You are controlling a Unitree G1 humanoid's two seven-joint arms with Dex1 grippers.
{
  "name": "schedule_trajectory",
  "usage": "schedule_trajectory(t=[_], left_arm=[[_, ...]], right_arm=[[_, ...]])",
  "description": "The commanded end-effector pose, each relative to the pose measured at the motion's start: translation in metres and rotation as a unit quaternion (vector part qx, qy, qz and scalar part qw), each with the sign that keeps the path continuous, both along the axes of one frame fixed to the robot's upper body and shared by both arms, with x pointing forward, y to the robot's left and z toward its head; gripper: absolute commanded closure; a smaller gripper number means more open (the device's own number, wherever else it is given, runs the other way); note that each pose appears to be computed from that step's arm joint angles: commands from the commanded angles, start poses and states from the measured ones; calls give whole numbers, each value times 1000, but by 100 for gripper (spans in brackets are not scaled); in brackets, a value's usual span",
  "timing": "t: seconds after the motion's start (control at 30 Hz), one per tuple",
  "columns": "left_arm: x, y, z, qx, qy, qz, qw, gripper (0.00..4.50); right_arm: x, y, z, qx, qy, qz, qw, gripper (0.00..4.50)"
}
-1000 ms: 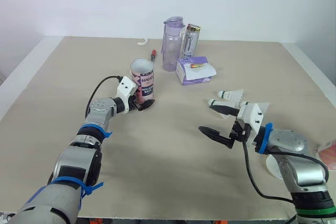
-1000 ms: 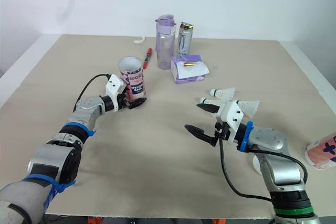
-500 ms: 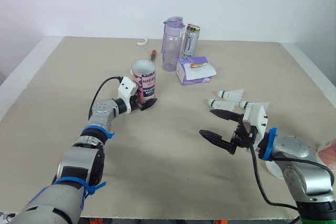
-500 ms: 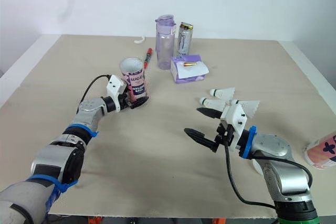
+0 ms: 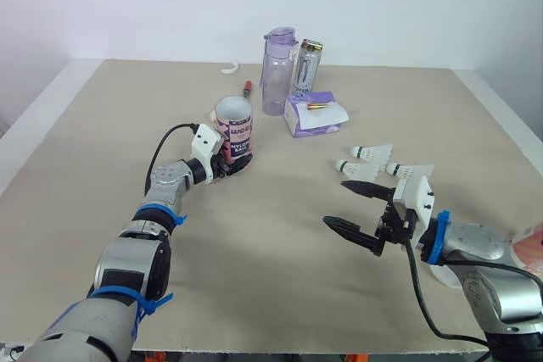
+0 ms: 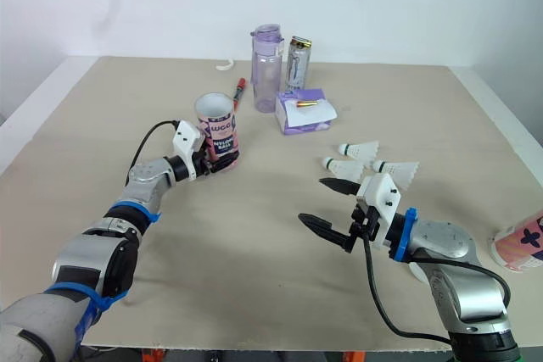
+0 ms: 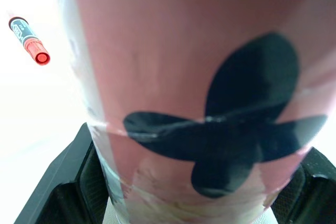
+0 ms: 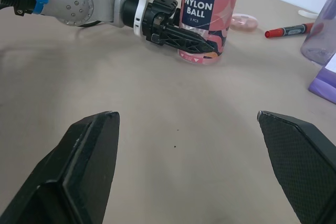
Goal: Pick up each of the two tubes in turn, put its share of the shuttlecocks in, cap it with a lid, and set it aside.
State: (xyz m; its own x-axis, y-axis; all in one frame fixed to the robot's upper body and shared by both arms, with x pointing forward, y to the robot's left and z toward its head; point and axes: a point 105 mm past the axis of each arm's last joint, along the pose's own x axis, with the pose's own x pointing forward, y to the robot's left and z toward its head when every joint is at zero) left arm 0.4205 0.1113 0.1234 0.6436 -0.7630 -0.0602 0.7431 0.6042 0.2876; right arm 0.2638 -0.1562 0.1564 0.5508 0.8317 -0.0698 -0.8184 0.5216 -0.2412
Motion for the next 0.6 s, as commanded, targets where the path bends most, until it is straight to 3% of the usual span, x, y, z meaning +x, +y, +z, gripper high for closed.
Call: schedule_trajectory(t=[0.03, 0.33, 0.5, 0.6], left_arm=[[-26, -10, 13, 81, -69, -110, 988, 91], [-93, -28, 18, 207, -39, -253, 944, 91], [-114, -38, 12, 271, 6, -296, 916, 91], [-116, -43, 14, 278, 31, -299, 912, 91]], right_arm=[[-15, 12, 14, 16, -24, 29, 999, 0], [-32, 22, 8, 18, -9, 66, 998, 0], [-37, 25, 3, 15, -1, 76, 997, 0], [-37, 26, 2, 17, 0, 75, 997, 0]])
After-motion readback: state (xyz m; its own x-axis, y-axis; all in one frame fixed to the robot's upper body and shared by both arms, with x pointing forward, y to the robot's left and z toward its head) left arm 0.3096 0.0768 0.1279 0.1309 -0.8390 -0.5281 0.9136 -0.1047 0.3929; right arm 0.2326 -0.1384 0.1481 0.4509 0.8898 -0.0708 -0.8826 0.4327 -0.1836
